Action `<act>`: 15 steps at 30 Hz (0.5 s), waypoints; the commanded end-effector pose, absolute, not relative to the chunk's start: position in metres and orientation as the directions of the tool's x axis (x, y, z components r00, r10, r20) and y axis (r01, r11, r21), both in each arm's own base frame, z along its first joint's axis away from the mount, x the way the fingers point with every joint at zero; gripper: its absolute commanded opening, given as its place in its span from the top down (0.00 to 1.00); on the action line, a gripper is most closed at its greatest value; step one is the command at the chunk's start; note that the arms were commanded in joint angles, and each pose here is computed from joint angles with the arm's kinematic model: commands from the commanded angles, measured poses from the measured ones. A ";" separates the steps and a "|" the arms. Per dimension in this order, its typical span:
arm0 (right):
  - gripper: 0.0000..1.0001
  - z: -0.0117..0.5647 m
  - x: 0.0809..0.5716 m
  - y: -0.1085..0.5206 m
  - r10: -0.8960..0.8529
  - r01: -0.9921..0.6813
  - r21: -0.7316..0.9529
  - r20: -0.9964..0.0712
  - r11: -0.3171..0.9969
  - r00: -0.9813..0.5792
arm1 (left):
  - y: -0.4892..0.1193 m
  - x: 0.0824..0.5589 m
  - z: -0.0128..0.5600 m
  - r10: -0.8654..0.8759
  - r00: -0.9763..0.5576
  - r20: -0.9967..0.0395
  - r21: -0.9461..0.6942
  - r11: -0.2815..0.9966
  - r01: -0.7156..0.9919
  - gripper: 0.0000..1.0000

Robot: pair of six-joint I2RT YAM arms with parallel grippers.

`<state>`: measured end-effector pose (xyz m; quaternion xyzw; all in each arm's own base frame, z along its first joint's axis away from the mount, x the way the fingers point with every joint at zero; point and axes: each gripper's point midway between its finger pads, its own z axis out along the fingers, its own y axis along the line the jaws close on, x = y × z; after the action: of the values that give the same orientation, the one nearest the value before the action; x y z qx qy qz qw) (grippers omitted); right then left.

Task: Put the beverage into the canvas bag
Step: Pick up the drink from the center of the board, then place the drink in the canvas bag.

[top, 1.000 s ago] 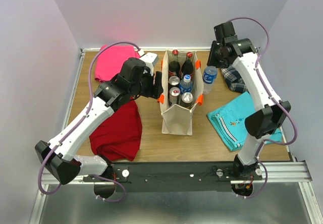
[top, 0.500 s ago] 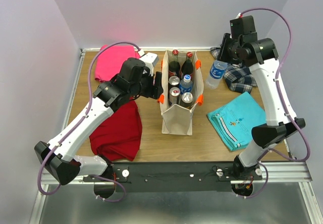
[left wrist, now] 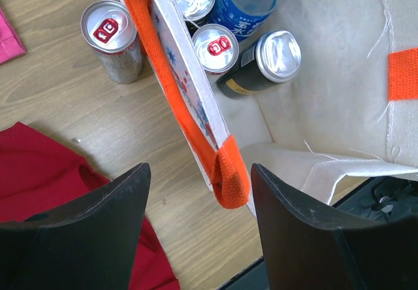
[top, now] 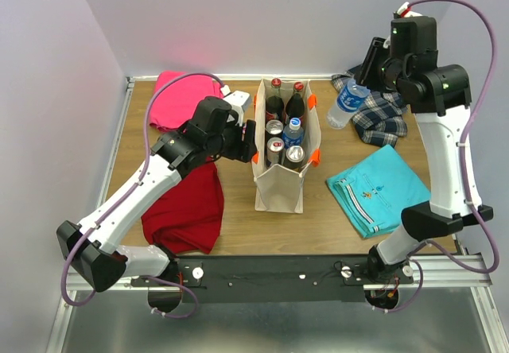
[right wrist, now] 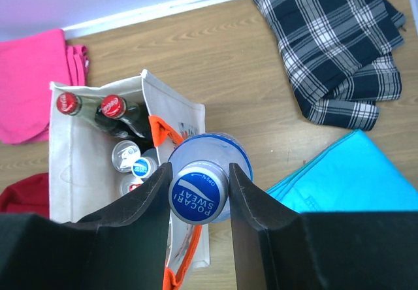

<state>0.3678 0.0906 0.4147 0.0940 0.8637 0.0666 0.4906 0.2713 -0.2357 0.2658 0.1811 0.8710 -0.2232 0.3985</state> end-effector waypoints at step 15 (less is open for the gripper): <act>0.99 0.519 0.343 0.099 0.304 -0.083 0.332 -0.921 0.940 -0.242 | -0.261 0.252 0.241 0.198 -0.651 -0.733 -0.261 0.802 0.537 0.41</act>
<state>0.3472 0.0915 0.4654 0.0829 0.8269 0.1072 0.5457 0.2538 -0.2525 0.2476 0.2027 0.8765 -0.2376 0.3663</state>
